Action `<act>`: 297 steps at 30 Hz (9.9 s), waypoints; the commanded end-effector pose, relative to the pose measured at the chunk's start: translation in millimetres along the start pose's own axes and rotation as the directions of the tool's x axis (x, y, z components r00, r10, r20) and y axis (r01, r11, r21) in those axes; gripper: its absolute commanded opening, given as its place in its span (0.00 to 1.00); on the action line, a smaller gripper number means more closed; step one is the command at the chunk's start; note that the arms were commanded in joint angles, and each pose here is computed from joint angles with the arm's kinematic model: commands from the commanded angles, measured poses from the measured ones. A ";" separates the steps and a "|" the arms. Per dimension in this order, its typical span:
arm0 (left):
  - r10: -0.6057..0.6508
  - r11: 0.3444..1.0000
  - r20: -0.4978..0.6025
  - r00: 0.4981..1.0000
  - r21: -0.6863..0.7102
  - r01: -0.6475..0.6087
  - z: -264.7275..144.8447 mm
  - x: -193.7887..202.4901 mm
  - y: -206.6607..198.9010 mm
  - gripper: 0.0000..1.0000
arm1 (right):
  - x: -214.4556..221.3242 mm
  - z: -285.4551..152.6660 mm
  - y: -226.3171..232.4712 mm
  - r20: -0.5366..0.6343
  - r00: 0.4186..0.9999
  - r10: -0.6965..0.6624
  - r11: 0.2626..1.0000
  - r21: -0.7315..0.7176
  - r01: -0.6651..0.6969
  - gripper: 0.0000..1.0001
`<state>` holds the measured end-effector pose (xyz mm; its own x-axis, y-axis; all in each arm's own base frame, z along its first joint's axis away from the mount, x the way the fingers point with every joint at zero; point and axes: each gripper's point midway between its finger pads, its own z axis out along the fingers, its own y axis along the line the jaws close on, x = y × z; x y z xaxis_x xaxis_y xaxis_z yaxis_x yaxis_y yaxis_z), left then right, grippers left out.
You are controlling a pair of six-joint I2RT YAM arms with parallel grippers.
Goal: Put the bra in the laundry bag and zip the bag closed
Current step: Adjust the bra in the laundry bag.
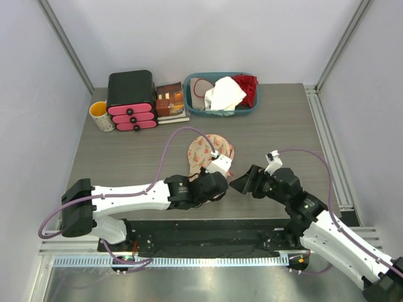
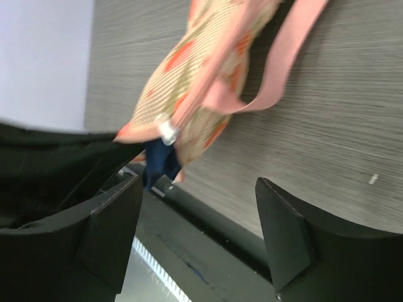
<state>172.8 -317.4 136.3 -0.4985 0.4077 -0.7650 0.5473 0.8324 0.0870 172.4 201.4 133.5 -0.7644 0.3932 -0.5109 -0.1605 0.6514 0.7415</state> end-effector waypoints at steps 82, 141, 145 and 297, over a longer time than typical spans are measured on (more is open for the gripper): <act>-0.343 0.909 -0.032 0.939 0.241 0.340 -24.9 -47.2 -13.9 0.00 | 29.1 23.4 -5.2 0.073 0.979 -0.189 0.977 0.118 0.179 0.46; -0.355 0.792 -0.102 0.929 0.496 0.357 -48.2 -53.7 -53.2 0.00 | 42.7 83.6 10.9 0.172 0.960 -0.223 0.974 -0.003 0.227 0.01; -0.336 0.811 -0.119 0.934 0.468 0.352 -40.2 -44.2 -51.5 0.00 | 49.9 85.6 18.9 0.113 0.970 -0.213 0.976 -0.012 0.216 0.03; -0.207 0.862 -0.113 0.972 0.449 0.236 -42.6 -33.4 -61.3 0.00 | 50.0 40.8 -22.1 0.081 0.977 -0.199 0.973 -0.099 0.206 0.01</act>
<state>129.8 -351.7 148.4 -0.6954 0.3151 -0.6459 0.6244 0.7098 -0.3261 143.6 228.7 58.7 -0.7571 0.2385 -0.6082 -0.3321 0.6613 0.6726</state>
